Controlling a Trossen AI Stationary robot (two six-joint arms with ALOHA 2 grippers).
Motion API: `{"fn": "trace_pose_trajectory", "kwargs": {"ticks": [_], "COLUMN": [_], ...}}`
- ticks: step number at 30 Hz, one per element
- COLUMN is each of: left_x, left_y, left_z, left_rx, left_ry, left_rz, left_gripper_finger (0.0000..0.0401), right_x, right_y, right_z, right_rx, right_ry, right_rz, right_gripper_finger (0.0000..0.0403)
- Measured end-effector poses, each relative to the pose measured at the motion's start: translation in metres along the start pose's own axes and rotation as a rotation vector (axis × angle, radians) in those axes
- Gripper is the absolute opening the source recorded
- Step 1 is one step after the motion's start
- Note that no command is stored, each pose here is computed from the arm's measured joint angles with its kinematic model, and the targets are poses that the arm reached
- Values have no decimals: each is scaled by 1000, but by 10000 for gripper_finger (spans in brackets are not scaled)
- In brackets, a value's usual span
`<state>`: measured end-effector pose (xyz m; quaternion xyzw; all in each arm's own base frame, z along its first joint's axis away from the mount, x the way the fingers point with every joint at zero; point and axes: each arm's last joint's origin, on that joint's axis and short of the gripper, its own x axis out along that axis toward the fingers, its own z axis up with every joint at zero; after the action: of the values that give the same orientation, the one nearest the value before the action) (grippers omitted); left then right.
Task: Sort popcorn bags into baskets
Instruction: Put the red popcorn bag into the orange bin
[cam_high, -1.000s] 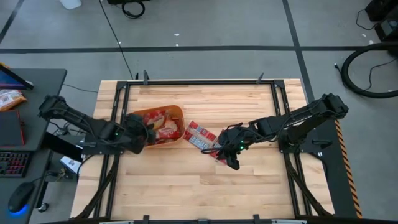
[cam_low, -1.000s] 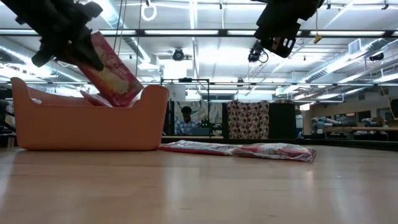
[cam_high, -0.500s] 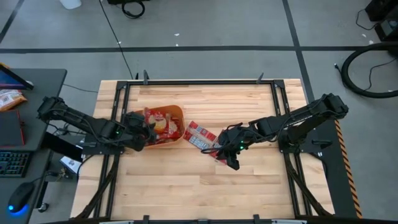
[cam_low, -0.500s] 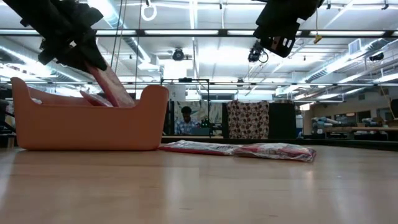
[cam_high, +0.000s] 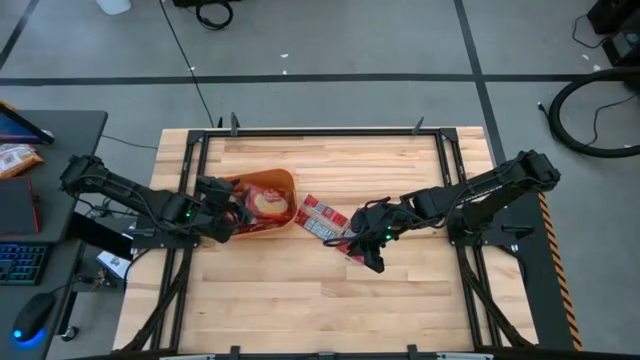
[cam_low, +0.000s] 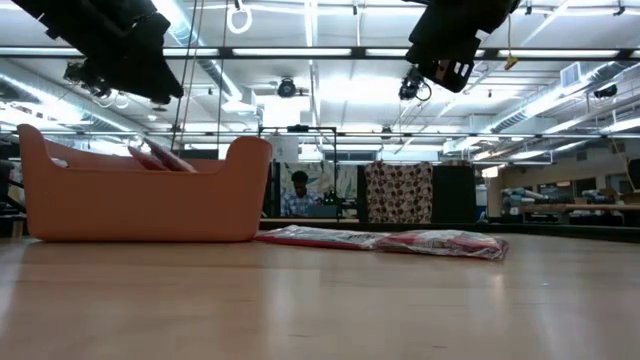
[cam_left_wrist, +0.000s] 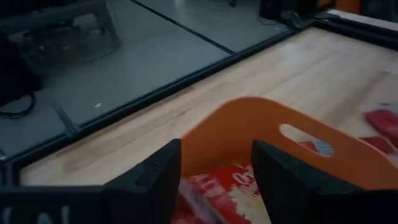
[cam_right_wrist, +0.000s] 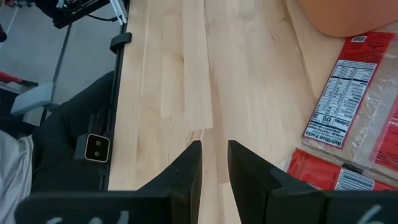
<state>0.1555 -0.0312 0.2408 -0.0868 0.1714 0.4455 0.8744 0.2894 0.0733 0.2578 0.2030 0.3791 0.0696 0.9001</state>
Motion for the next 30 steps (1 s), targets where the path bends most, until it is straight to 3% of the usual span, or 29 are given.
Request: {"fn": "trace_pose_trajectory", "kwargs": {"ticks": [2, 4, 7, 9, 11, 16, 22, 26, 30], "left_x": [-1, -4, -13, -20, -25, -31, -28, -25, -23], "left_y": [-5, -15, -33, -43, -52, -59, -68, -73, -78], "left_z": [2, 5, 11, 16, 19, 16, 7, 1, -3], "left_rx": [17, 93, 199, 205, 197, 225, 125, 129, 136], "left_ry": [11, 37, 80, 81, 58, 40, 132, 160, 164], "left_rz": [-53, -176, -494, -704, -818, -866, -854, -844, -840], "left_gripper_finger": [199, 199, 199, 199, 199, 199, 199, 199, 199], "right_x": [0, 0, 1, 5, 13, 33, 52, 56, 69], "right_y": [0, 0, 0, -2, -3, -7, -13, -10, 0], "right_z": [0, 0, 0, -2, -4, -13, -32, -51, -63], "right_rx": [0, 0, -9, -41, -78, -152, -286, -509, -673], "right_ry": [0, 0, 1, 6, 10, 54, 210, 374, 420], "right_rz": [0, -1, -7, -33, -72, -165, -255, -449, -535], "right_gripper_finger": [83, 83, 83, 83, 83, 83, 83, 82, 82]}}
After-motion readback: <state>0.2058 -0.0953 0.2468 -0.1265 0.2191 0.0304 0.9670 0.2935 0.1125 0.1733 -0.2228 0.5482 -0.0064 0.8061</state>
